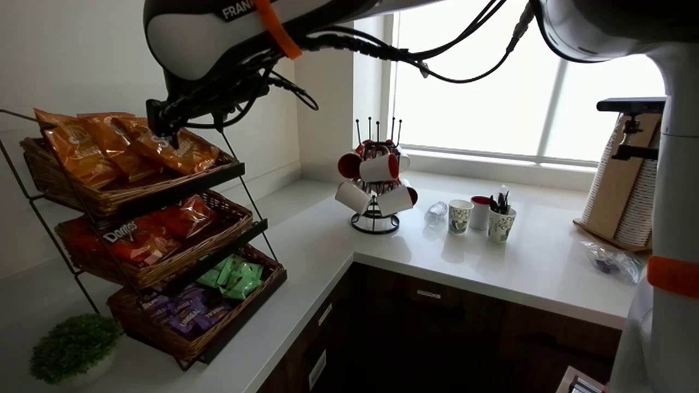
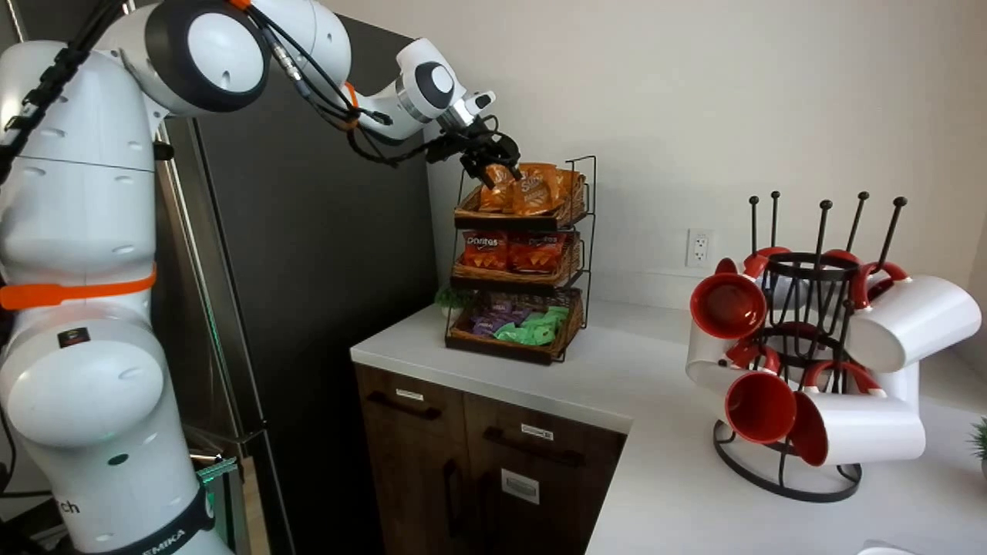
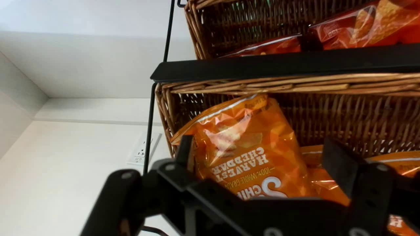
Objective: Take the snack packet off of the rack and put it on the counter
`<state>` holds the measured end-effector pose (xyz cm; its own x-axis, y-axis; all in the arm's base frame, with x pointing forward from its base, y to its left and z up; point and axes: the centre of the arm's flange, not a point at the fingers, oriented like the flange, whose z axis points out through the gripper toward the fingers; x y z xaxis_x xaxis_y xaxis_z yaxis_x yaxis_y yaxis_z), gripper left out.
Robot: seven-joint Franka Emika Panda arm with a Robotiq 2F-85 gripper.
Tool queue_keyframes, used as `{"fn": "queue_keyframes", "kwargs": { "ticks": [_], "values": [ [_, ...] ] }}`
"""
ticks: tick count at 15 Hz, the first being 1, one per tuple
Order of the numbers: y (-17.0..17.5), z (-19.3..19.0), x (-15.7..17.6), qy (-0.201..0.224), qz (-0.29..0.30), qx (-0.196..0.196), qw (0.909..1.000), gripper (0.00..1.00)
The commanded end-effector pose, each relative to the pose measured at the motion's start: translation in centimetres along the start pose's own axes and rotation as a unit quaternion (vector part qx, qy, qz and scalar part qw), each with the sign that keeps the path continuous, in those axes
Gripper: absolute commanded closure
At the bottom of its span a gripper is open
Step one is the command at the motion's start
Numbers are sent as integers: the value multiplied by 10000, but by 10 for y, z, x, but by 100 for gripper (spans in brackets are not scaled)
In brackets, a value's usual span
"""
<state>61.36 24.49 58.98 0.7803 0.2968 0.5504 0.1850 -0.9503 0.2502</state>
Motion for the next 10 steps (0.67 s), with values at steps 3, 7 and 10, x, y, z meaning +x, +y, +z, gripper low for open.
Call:
{"fn": "queue_keyframes", "kwargs": {
  "ticks": [3, 7, 10],
  "values": [
    [1, -2, 2, 18, 13, -6, 10000, 0],
    [-4, 1, 2, 87, -79, 40, 9999, 0],
    [-19, 7, 5, 270, -340, 192, 9989, 0]
  ]
}}
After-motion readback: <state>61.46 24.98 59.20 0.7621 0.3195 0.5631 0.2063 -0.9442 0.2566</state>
